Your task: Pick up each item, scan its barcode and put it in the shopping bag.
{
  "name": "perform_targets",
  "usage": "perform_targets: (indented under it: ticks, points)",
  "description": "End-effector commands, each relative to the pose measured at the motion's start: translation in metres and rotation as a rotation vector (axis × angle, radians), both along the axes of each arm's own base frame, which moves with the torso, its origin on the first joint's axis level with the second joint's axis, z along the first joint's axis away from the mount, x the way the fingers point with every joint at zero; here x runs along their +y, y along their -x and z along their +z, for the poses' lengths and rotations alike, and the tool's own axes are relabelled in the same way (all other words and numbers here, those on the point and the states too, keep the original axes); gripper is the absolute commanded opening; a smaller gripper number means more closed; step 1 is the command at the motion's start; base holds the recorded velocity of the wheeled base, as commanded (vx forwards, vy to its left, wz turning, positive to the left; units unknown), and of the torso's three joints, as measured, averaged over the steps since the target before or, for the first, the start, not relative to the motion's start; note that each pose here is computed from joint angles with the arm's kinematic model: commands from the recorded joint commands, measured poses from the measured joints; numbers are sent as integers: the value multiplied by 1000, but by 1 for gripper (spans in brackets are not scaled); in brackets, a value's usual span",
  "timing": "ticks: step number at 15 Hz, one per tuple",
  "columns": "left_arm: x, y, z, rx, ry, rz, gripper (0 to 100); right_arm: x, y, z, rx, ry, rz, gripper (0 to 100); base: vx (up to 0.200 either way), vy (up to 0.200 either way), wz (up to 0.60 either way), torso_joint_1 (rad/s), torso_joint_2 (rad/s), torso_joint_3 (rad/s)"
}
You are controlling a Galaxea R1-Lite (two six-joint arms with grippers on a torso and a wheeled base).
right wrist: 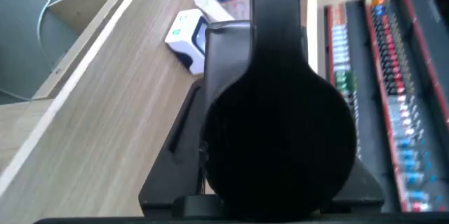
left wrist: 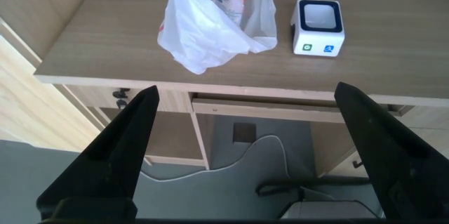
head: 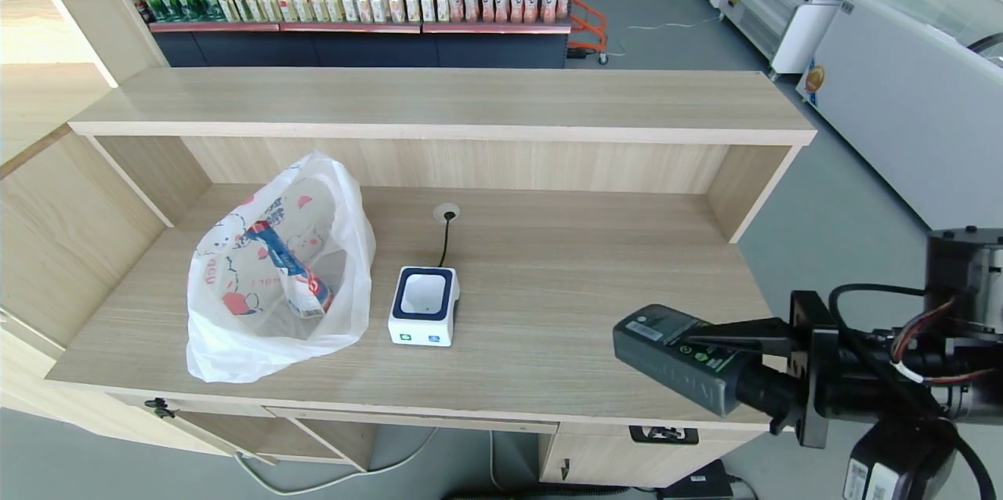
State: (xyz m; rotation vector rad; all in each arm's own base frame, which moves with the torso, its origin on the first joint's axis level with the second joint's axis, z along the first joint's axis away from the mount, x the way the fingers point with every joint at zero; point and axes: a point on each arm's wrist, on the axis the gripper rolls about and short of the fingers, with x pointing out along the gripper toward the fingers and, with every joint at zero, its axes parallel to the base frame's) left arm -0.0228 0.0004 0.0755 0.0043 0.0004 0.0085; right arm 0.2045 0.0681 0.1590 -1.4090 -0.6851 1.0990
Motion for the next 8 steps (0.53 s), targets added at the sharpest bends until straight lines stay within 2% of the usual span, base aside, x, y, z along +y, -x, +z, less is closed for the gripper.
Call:
perform_targets:
  ticks: [1,2,4,5,6,8]
  points:
    - [0,0,0,0,0,1,100,-52,17,4,250,-96,-358,0,0,0,0,0,0,0]
    - [0,0,0,0,0,1,100,-62,15,7,343,-147,-436,0,0,0,0,0,0,0]
    - [0,0,0,0,1,1,100,-67,17,7,633,-340,-559,0,0,0,0,0,0,0]
    - [0,0,0,0,0,1,100,-66,17,8,731,-413,-601,0,0,0,0,0,0,0]
    - [0,0,0,0,0,1,100,-59,16,11,970,-578,-635,0,0,0,0,0,0,0]
    - [0,0,0,0,0,1,100,-56,14,14,1279,-803,-676,0,0,0,0,0,0,0]
